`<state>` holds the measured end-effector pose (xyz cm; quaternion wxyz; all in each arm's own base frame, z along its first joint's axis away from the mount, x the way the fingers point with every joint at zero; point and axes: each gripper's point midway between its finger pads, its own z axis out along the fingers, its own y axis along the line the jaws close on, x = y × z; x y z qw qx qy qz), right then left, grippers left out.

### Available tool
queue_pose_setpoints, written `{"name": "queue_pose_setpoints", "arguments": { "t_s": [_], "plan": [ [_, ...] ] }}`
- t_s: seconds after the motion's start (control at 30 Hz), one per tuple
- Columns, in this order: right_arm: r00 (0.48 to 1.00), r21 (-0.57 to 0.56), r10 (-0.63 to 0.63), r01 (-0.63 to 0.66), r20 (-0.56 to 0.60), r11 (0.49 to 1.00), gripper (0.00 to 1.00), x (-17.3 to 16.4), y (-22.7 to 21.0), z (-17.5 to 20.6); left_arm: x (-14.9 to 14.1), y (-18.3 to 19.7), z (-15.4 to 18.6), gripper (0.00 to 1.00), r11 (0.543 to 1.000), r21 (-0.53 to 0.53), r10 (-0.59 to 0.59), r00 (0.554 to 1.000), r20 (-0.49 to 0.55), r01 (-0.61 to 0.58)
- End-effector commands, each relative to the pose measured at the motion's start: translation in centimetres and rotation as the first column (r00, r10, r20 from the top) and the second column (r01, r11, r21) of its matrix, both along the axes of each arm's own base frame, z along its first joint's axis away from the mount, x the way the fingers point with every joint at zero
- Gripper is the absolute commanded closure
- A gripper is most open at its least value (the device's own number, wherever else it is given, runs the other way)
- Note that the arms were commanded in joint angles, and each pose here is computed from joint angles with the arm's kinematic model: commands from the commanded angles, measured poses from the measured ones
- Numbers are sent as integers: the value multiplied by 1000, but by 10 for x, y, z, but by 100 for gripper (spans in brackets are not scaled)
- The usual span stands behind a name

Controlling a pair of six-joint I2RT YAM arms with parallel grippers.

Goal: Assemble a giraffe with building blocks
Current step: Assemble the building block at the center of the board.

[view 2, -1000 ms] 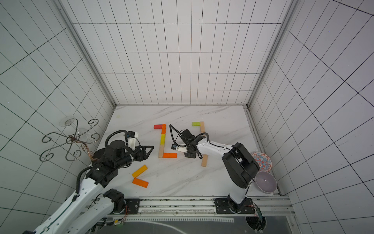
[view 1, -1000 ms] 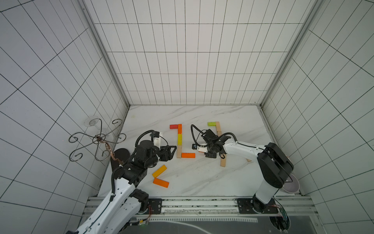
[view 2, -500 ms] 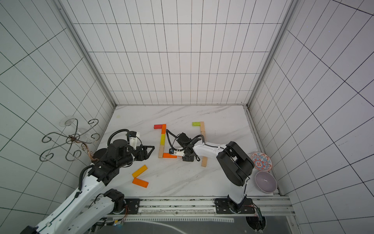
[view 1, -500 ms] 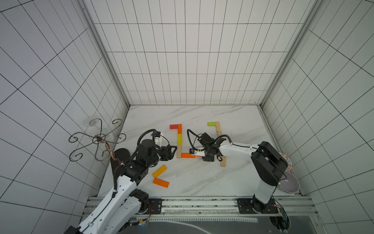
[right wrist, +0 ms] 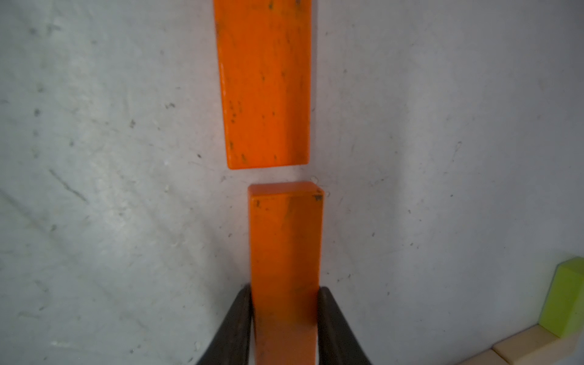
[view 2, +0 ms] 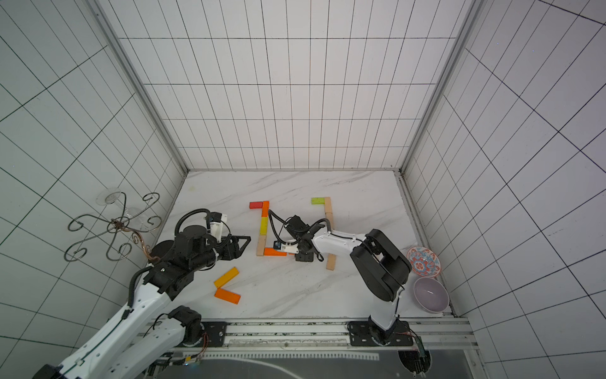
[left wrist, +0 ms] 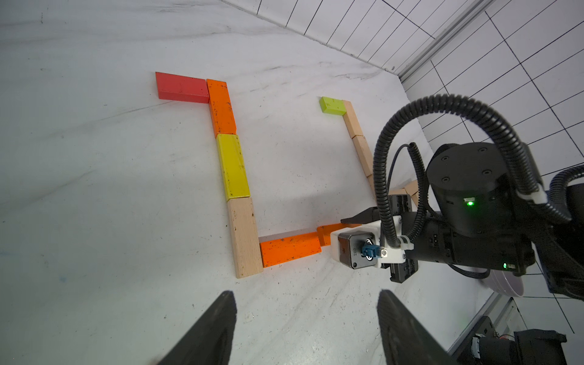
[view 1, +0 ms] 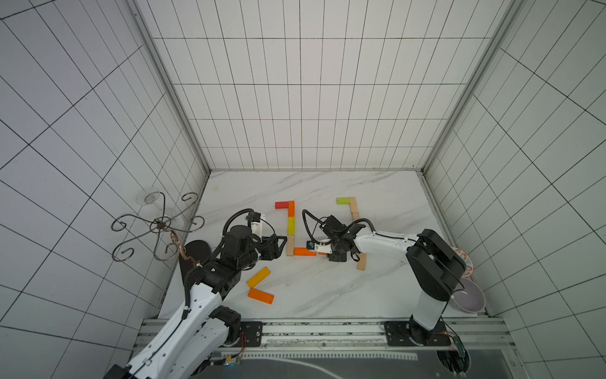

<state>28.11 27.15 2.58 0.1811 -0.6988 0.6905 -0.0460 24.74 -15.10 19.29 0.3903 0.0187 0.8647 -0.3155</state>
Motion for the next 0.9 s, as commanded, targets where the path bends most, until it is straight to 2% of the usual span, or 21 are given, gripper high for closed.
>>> {"name": "queue_pose_setpoints", "arguments": {
  "t_s": [0.0, 0.6, 0.87],
  "plan": [
    [997, -58, 23, -27, -69, 998, 71, -17, -9, -21, 3, 2, 4, 29, 1000, 6, 5, 1000, 28, -5],
    [996, -53, 51, -55, -77, 997, 75, -24, -3, -20, 2, 3, 4, 29, 1000, 8, 9, 1000, 30, -9],
    [995, -58, 60, -65, -86, 996, 70, -28, -3, -22, 2, 3, 4, 29, 1000, 8, 8, 999, 31, -8]
  ]
}}
